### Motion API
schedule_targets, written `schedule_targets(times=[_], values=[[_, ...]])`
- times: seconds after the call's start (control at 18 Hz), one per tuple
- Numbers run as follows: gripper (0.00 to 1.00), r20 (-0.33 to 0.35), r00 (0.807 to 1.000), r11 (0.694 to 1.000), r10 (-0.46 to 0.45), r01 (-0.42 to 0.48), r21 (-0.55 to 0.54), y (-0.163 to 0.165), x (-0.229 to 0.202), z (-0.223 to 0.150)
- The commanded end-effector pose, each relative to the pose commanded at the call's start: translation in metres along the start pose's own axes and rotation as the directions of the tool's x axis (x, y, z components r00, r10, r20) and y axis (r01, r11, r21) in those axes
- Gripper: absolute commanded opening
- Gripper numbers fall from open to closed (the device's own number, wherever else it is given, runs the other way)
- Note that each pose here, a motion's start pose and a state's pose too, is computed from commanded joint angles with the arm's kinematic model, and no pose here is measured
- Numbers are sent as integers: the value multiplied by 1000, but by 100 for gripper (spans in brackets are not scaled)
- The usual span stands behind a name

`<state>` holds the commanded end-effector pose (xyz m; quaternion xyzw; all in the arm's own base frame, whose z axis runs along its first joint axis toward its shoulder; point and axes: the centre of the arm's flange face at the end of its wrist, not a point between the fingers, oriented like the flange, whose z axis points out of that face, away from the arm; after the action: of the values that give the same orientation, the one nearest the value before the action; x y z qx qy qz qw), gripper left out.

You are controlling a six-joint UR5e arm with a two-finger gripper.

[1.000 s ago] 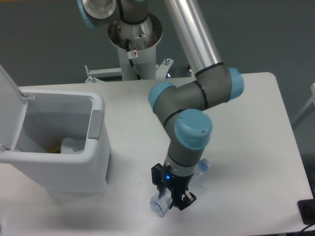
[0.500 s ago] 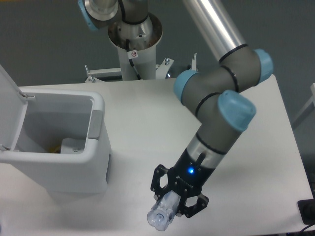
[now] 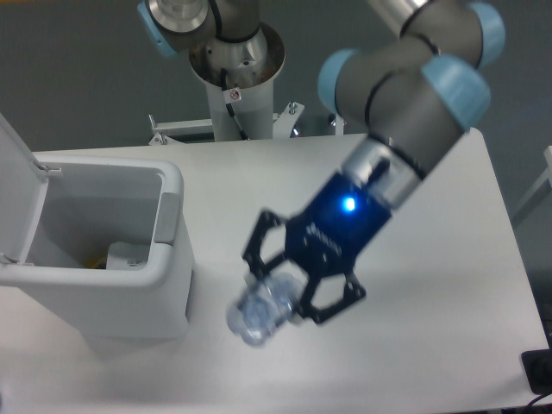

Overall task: Place the trash in the trash can
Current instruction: 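Lift the bottle and carry it over the trash bin, then open the gripper to release the bottle into the bin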

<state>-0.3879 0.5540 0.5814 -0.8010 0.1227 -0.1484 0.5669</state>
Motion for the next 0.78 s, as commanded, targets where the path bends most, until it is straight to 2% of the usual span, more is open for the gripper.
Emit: schedule_targets(times=[0.22,0.39,0.56,0.78], values=[[29,-68,998,1000,-8,9,18,-18,33,25],[31,-116,993,999,12,-6,52,-31,60,29],[31,-178,984,999,8,-1,37,-24,98,56],[40,-224,974,1000,14,-9,24,2,126,79]])
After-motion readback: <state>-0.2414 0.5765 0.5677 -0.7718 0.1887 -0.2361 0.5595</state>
